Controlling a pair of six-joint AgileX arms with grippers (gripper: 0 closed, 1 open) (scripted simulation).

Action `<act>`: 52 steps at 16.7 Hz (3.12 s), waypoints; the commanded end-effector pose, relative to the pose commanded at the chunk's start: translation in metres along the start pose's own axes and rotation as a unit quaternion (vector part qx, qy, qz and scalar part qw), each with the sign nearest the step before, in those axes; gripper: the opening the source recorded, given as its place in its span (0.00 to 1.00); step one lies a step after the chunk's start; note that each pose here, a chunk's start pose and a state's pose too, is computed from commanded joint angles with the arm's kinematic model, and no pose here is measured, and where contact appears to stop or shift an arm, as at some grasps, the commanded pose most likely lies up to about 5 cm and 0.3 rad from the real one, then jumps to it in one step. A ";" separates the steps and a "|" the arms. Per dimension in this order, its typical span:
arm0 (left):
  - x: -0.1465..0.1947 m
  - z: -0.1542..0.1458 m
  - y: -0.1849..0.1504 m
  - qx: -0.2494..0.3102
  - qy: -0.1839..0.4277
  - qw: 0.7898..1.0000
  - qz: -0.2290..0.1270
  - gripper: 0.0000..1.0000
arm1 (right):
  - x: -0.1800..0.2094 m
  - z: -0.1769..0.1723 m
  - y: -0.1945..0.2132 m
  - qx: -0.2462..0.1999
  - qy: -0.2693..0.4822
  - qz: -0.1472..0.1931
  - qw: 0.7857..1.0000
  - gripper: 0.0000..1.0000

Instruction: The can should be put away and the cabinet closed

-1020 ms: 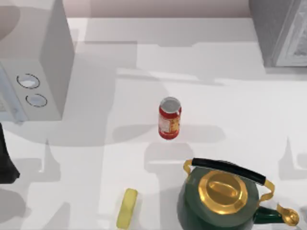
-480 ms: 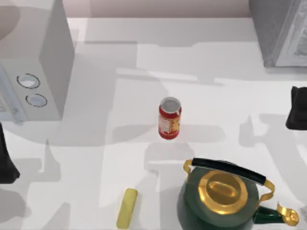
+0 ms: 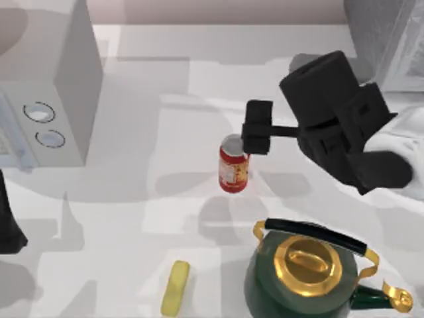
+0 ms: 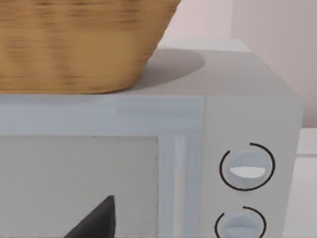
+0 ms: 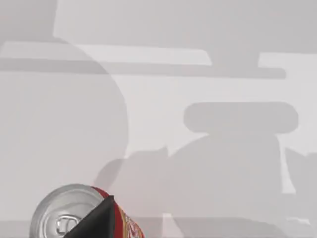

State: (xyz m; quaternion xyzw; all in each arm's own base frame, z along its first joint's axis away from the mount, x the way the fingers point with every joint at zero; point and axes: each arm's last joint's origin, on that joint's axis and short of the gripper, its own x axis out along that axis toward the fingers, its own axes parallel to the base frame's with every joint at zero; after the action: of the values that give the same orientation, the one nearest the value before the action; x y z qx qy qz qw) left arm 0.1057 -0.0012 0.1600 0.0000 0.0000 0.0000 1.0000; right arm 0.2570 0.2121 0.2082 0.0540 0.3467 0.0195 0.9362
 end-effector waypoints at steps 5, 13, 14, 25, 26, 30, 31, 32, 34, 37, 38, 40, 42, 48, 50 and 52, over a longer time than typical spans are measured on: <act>0.000 0.000 0.000 0.000 0.000 1.000 0.000 1.00 | 0.039 -0.038 0.067 -0.024 0.030 -0.027 0.999 1.00; 0.000 0.000 0.000 0.000 0.000 1.000 0.000 1.00 | 0.051 -0.059 0.081 -0.037 0.042 -0.043 0.998 1.00; 0.000 0.000 0.000 0.000 0.000 1.000 0.000 1.00 | 0.051 -0.058 0.081 -0.036 0.042 -0.042 0.998 1.00; 0.000 0.000 0.000 0.000 0.000 1.000 0.000 1.00 | 0.112 -0.062 0.076 -0.037 0.041 -0.041 0.998 1.00; 0.000 0.000 0.000 0.000 0.000 1.000 0.000 1.00 | 0.110 -0.064 0.077 -0.038 0.042 -0.042 0.998 1.00; 0.000 0.000 0.000 0.000 0.000 1.000 0.000 1.00 | 0.110 -0.065 0.077 -0.038 0.042 -0.042 0.998 1.00; 0.000 0.000 0.000 0.000 0.000 1.000 0.000 1.00 | 0.110 -0.065 0.077 -0.038 0.042 -0.042 0.998 0.92; 0.000 0.000 0.000 0.000 0.000 1.000 0.000 1.00 | 0.110 -0.065 0.077 -0.038 0.042 -0.042 0.998 0.85; 0.000 0.000 0.000 0.000 0.000 1.000 0.000 1.00 | 0.110 -0.065 0.077 -0.038 0.042 -0.042 0.998 0.70; 0.000 0.000 0.000 0.000 0.000 1.000 0.000 1.00 | 0.110 -0.065 0.077 -0.038 0.042 -0.042 0.998 0.47; 0.000 0.000 0.000 0.000 0.000 1.000 0.000 1.00 | 0.110 -0.065 0.077 -0.038 0.042 -0.042 0.998 0.40; 0.000 0.000 0.000 0.000 0.000 1.000 0.000 1.00 | 0.110 -0.065 0.077 -0.038 0.042 -0.042 0.998 0.25; 0.000 0.000 0.000 0.000 0.000 1.000 0.000 1.00 | 0.110 -0.065 0.077 -0.038 0.042 -0.042 0.998 0.10; 0.000 0.000 0.000 0.000 0.000 1.000 0.000 1.00 | 0.110 -0.065 0.077 -0.038 0.042 -0.042 0.998 0.00; 0.000 0.000 0.000 0.000 0.000 1.000 0.000 1.00 | 0.110 -0.065 0.077 -0.038 0.042 -0.042 0.998 0.00; 0.000 0.000 0.000 0.000 0.000 1.000 0.000 1.00 | 0.110 -0.064 0.077 -0.037 0.042 -0.043 0.998 0.00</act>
State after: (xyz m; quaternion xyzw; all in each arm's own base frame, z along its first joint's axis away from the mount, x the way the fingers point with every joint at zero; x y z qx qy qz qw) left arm 0.1057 -0.0012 0.1600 0.0000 0.0000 0.0000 1.0000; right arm 0.2987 0.3021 0.0977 0.0039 0.3865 -0.0056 0.9223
